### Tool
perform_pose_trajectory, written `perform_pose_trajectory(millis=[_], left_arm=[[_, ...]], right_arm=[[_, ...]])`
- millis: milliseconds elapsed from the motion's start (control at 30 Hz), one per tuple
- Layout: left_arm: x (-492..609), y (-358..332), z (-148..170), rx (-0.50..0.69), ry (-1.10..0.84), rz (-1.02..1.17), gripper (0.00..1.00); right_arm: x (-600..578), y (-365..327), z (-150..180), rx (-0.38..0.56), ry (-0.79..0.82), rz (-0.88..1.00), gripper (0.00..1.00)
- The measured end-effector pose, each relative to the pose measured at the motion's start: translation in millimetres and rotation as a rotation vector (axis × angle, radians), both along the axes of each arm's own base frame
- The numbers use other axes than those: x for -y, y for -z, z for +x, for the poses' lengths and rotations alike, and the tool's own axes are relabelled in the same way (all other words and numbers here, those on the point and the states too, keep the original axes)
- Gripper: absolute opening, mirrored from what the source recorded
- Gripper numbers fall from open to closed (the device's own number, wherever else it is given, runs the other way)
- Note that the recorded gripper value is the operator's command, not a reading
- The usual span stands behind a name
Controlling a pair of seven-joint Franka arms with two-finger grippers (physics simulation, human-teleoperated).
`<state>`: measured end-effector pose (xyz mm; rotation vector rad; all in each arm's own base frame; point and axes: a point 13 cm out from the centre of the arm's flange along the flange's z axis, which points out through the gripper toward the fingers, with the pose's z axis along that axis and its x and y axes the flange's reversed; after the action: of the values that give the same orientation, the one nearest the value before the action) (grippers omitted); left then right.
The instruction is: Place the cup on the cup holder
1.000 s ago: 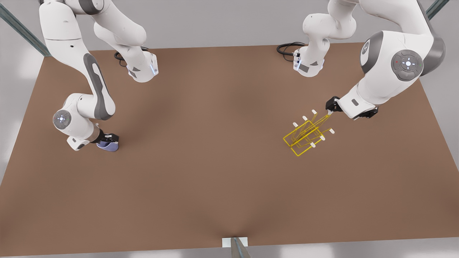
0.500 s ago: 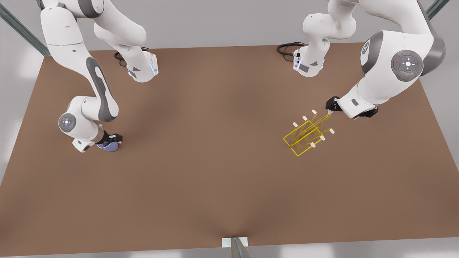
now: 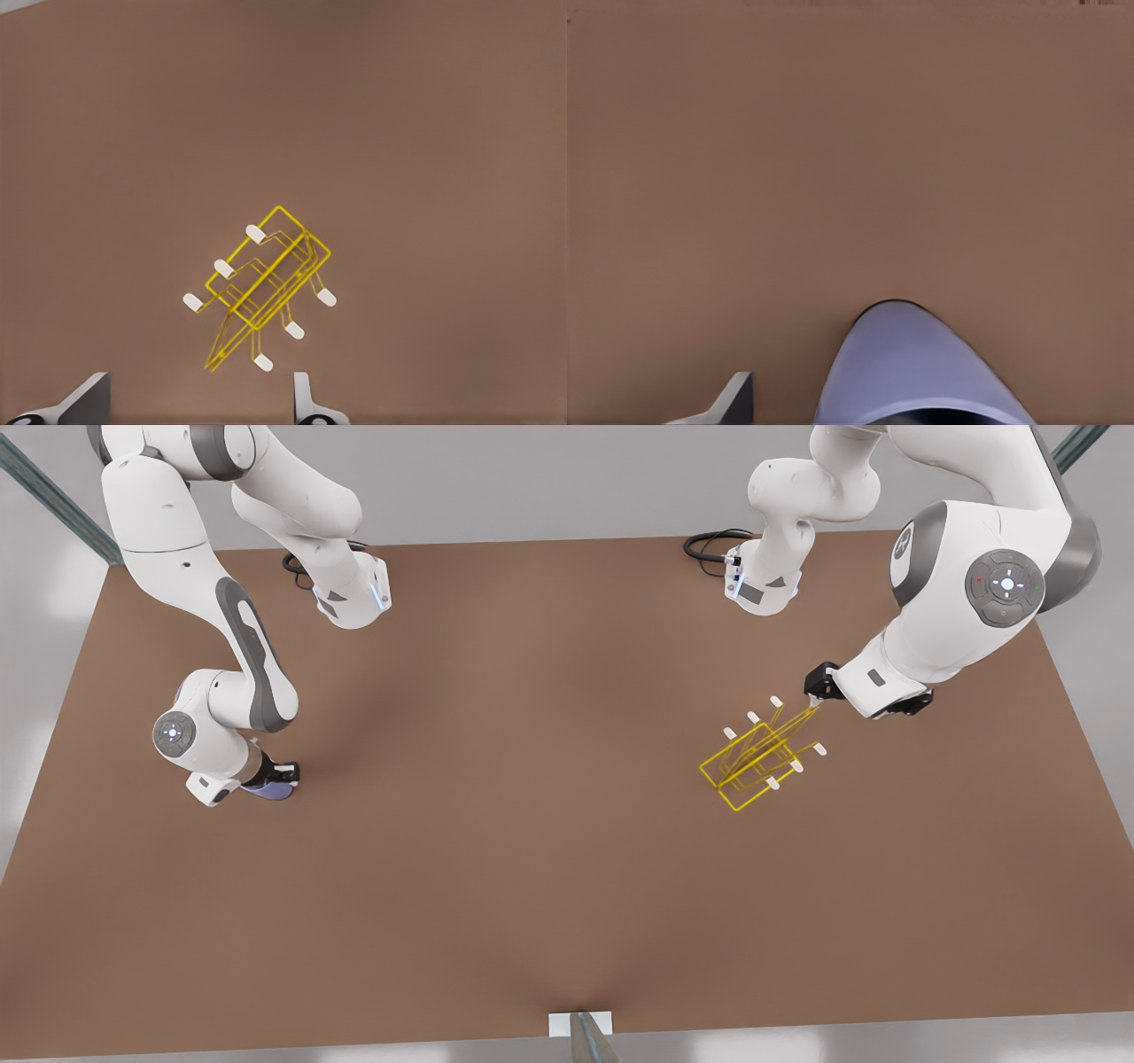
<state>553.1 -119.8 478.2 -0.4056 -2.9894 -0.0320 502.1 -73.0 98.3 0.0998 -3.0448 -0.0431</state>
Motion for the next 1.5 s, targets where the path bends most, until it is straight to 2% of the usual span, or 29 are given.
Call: perform_pose_trajectory(millis=[67,167,333,567,767,867,1200,1333,1500], left_arm=[[0,0,0,-0.001,0.000,0.000,1.00],[1,0,0,-0.001,0.002,0.000,1.00],[1,0,-1,-0.002,0.002,0.000,1.00],[2,0,-1,-0.003,0.003,0.001,1.00],[2,0,-1,-0.004,0.004,0.001,1.00],[2,0,-2,-0.004,0.006,0.001,1.00],[1,1,-3,-0.011,0.011,0.003,1.00],[1,1,-4,-0.014,0.012,0.003,1.00],[1,1,-4,-0.015,0.014,0.003,1.00]], right_arm=[[0,0,0,0.001,-0.001,0.000,0.45],[2,0,0,0.002,-0.001,0.001,0.21],[3,-5,6,0.012,-0.017,0.002,0.21],[-18,-78,78,0.100,-0.066,0.016,0.21],[-125,-129,132,0.112,-0.078,0.224,0.21],[-186,-153,144,0.086,-0.086,0.359,0.21],[-453,-136,127,-0.183,-0.158,0.880,0.21],[-538,-123,100,-0.330,-0.143,1.115,0.21],[-614,-115,75,-0.430,-0.103,1.373,0.21]])
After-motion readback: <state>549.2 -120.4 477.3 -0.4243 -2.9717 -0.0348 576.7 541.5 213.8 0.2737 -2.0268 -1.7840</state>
